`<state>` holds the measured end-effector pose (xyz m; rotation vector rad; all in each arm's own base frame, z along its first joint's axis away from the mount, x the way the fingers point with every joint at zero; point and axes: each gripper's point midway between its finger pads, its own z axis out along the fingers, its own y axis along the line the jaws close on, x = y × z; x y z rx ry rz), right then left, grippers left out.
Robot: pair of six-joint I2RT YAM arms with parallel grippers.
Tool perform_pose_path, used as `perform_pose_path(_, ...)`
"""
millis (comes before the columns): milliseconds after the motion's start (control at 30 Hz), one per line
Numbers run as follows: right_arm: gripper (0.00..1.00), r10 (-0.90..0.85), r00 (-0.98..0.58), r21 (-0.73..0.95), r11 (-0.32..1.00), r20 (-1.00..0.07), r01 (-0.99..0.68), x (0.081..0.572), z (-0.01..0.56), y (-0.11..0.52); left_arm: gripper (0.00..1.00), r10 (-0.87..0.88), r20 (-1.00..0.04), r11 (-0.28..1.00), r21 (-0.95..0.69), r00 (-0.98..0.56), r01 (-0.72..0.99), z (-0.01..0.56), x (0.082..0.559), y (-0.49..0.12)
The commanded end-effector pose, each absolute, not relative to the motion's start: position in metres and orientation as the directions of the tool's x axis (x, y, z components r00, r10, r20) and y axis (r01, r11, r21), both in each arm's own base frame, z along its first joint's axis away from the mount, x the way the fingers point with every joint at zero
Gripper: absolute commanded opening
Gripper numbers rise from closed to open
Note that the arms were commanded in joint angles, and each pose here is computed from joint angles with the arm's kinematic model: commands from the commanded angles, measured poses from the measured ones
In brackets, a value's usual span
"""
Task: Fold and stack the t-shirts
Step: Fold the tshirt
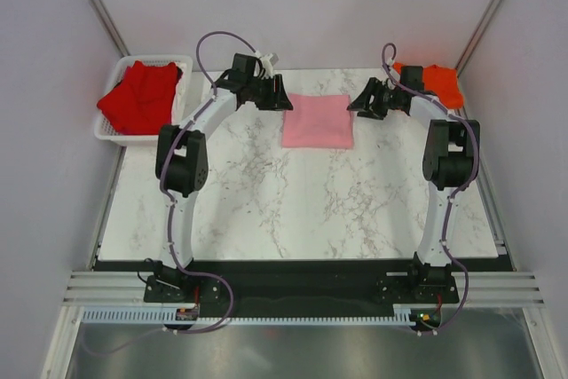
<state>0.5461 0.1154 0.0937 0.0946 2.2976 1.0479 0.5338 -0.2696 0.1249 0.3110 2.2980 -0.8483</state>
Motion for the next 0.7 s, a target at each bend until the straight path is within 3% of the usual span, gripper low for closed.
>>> perform_pose_path(0, 0.65, 0.272, -0.835, 0.701, 0.692, -0.478, -0.175, 0.530, 0.085, 0.113, 0.53, 0.091, -0.701, 0.585, -0.537, -0.707, 0.608, 0.174, 0.490, -0.292)
perform_pose_path(67, 0.66, 0.274, -0.835, 0.699, 0.694, -0.476, -0.171, 0.532, 0.079, 0.112, 0.52, 0.113, -0.682, 0.516, -0.581, -0.722, 0.629, 0.172, 0.476, -0.299)
perform_pose_path(267, 0.68, 0.286, -0.832, 0.703, 0.692, -0.476, -0.164, 0.547, 0.072, 0.112, 0.51, 0.155, -0.673, 0.575, -0.533, -0.723, 0.620, 0.136, 0.491, -0.295)
perform_pose_path(667, 0.70, 0.283, -0.903, 0.735, 0.676, -0.322, -0.050, 0.518, 0.007, 0.122, 0.49, 0.226, -0.563, 0.581, -0.577, -0.795, 0.574, 0.056, 0.481, -0.303)
